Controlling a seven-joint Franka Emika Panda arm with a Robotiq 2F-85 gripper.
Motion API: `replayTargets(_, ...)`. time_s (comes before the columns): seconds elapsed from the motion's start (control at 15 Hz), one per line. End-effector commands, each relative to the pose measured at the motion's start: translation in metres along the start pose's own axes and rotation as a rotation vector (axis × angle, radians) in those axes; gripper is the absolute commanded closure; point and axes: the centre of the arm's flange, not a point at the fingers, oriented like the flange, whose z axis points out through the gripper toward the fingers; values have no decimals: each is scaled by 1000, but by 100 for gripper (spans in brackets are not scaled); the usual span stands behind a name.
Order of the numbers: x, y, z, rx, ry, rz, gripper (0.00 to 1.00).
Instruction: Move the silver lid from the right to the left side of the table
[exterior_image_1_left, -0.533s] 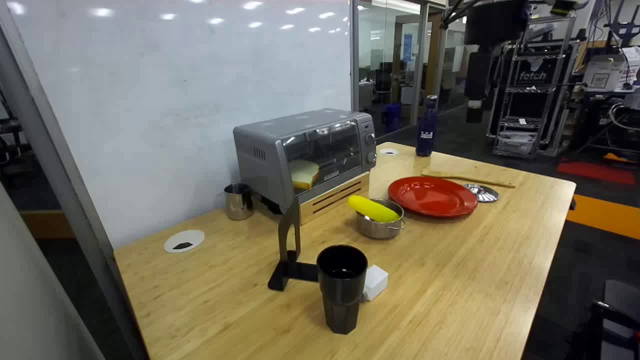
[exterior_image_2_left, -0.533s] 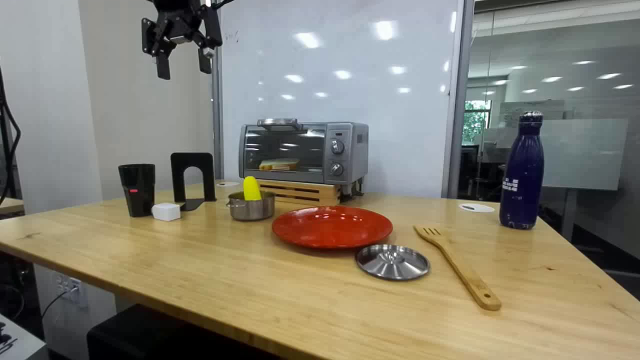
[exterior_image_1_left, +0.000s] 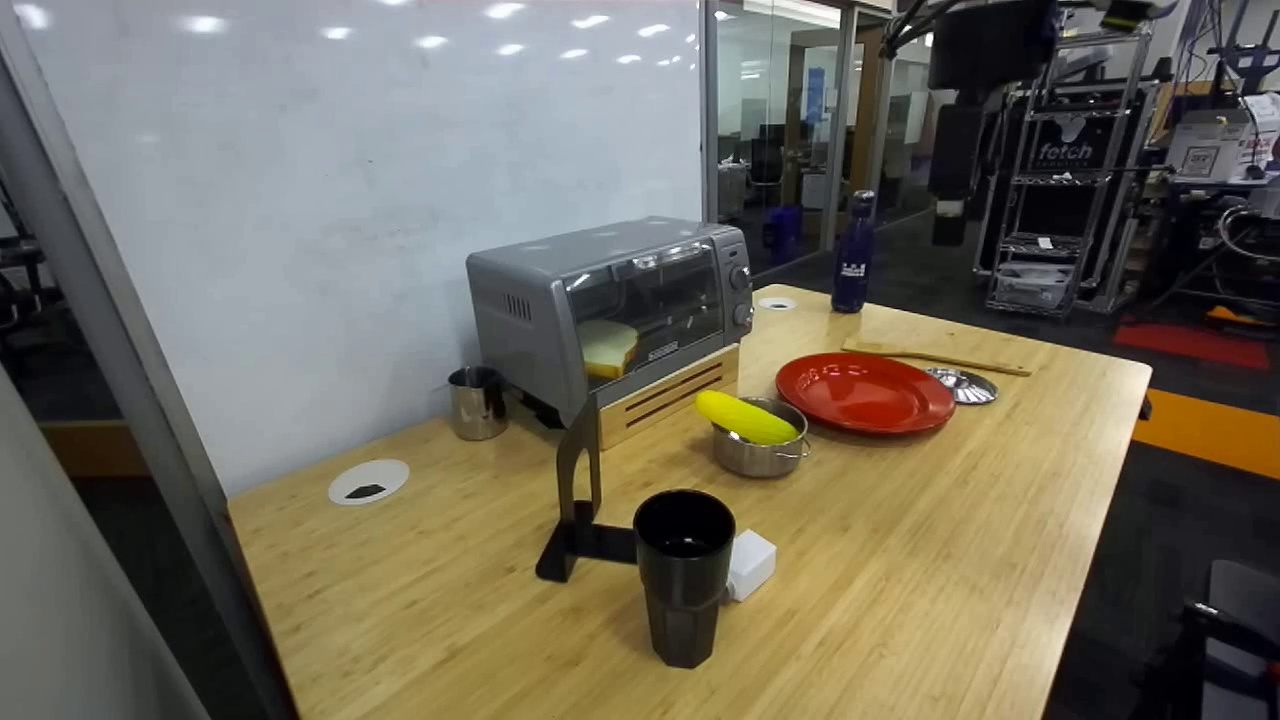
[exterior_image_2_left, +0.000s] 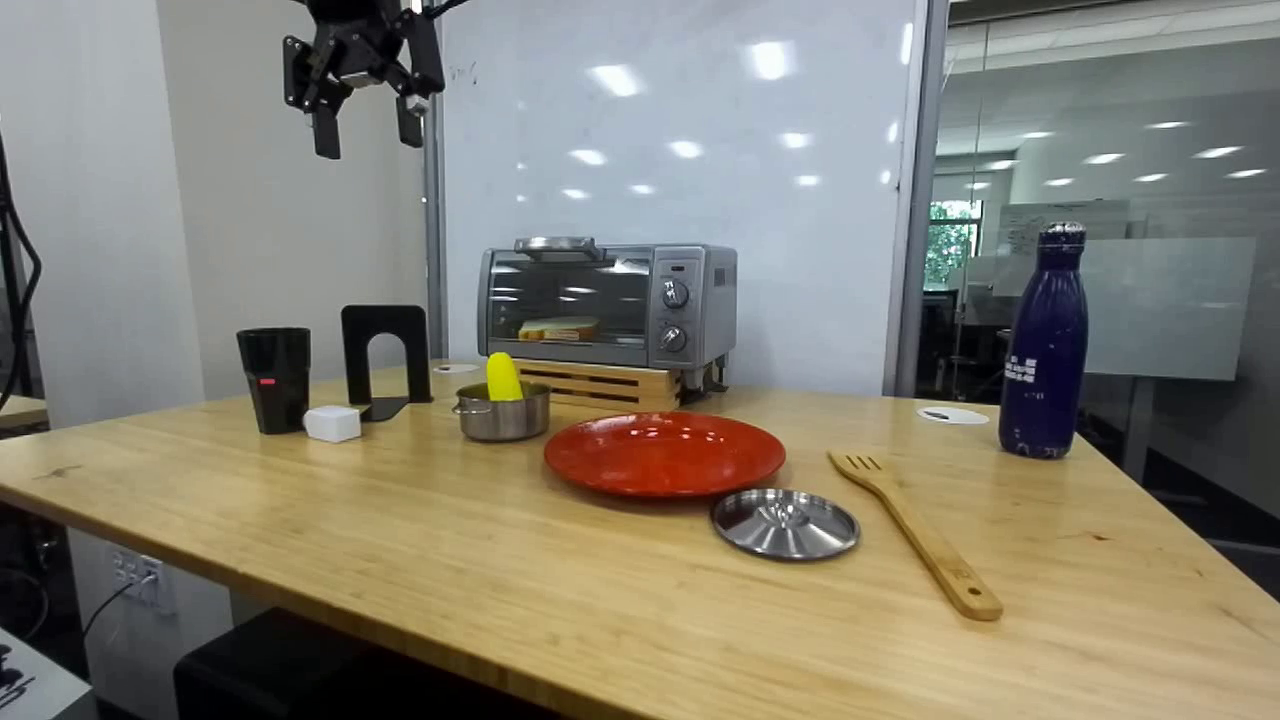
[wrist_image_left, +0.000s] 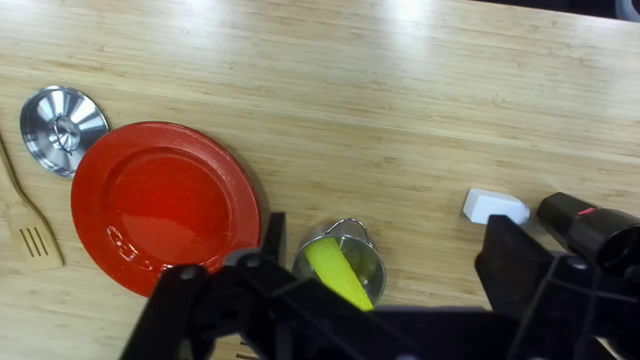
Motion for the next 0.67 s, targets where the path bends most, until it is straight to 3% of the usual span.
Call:
replayTargets(0.0, 0, 0, 0, 0, 0, 0, 0)
replayTargets(0.6, 6, -3, -3, 41, 80, -26, 0)
